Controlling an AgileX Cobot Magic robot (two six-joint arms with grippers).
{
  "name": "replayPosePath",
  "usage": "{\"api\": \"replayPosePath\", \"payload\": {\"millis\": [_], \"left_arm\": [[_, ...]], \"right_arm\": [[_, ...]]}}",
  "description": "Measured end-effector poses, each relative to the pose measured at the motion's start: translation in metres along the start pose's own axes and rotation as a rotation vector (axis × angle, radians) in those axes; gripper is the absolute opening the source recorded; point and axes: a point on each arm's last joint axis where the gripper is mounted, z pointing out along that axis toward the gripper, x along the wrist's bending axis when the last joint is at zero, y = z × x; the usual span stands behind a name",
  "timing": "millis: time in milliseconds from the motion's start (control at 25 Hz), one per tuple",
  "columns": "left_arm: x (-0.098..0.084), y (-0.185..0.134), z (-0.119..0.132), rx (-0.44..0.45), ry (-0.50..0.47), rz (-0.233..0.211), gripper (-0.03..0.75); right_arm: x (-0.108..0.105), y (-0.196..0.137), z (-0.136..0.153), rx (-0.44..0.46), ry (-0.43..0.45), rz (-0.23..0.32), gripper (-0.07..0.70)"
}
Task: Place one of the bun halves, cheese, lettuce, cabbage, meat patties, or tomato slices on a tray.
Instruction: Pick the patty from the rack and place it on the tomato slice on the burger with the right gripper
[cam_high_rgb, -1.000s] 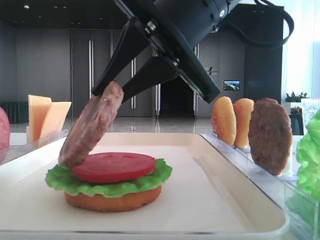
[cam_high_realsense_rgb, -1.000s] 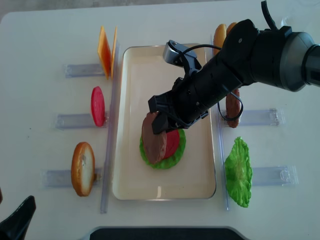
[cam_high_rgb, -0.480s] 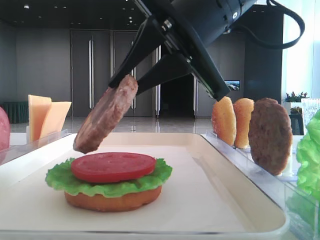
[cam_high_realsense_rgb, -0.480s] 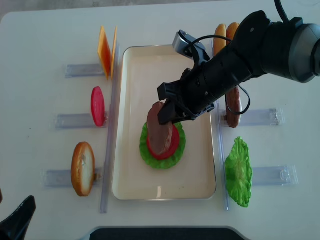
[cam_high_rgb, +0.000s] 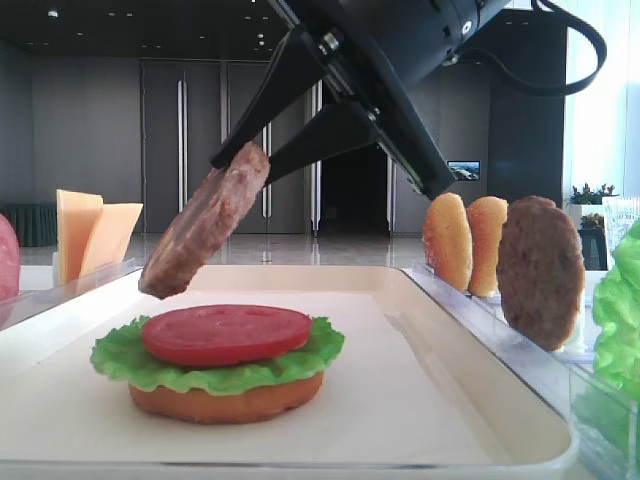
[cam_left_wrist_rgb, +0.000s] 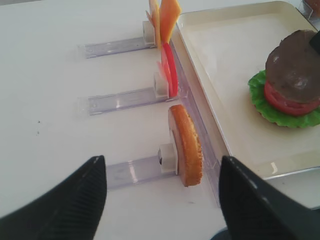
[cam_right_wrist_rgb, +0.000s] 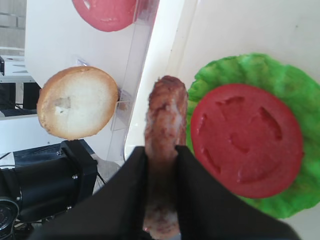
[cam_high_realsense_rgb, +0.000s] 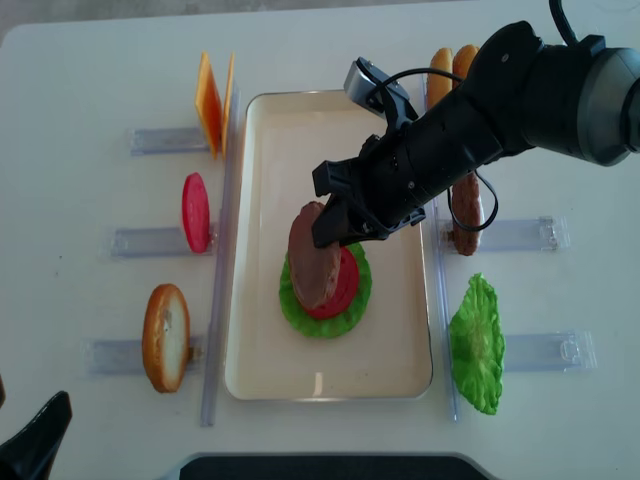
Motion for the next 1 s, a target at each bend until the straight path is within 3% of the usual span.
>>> {"api": "replayPosePath", "payload": {"millis": [480,1000], "left_arm": [[0.0,0.0,0.0,0.0,0.0,0.0,0.535],[0.0,0.0,0.0,0.0,0.0,0.0,0.535]], "right_arm": [[-0.005,0.0,0.011,0.025,0.06,0.014,0.121],[-0.014,-0.001,0.021,0.053,0.05,0.02,0.121]]}}
